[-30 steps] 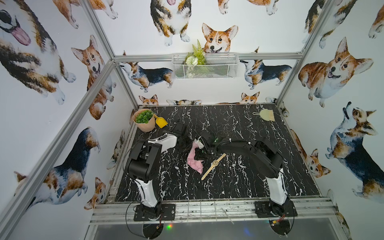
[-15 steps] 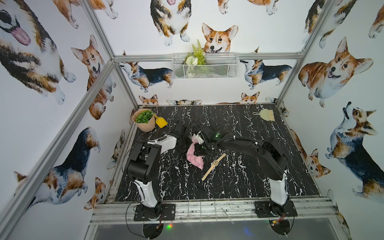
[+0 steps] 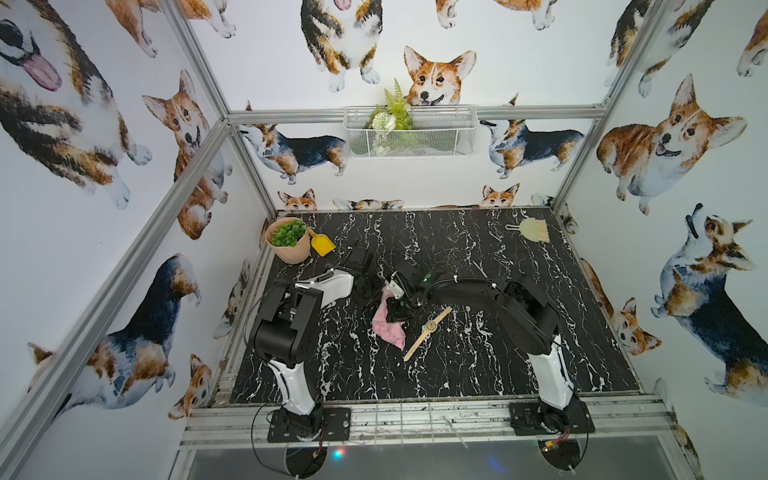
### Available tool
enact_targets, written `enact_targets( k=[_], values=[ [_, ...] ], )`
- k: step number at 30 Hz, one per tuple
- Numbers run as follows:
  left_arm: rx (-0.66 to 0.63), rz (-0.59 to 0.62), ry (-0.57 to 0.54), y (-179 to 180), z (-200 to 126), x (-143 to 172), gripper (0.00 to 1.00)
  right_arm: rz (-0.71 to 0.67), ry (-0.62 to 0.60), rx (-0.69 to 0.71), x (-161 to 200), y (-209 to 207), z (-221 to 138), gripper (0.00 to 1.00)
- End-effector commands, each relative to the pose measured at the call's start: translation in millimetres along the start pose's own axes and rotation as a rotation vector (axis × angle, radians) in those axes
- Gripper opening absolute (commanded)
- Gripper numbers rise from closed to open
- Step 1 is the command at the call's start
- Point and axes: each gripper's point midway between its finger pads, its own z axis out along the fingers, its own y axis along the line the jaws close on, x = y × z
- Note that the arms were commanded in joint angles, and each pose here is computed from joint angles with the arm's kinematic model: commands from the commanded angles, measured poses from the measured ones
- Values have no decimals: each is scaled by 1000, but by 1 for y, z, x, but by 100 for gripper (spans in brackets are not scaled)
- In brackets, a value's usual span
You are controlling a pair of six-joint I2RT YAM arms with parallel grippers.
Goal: Wipe the watch dial
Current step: Wipe the dirt from the watch dial.
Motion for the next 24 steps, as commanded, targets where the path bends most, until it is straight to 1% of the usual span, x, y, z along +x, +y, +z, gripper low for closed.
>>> enact_targets(
  k=[1,10,13,18,21,24],
  values=[
    [-215,-58,75,55,2,24,0,54,51,79,20,-24,-2,1],
    [-221,-60,78,59,6,25,0,98,16,104,21,-45,-20,1],
    [-220,-59,77,58,6,25,0,87,-13,90,13,-38,-28,0],
    [-220,-59,76,58,4,25,0,40,-69,29,-11,-8,-40,1],
    [-221,-58,78,58,4,26,0,29,-71,12,-20,2,-36,1],
    [-220,-58,81,58,4,27,0,41,-45,15,-21,-2,-21,1]
  ],
)
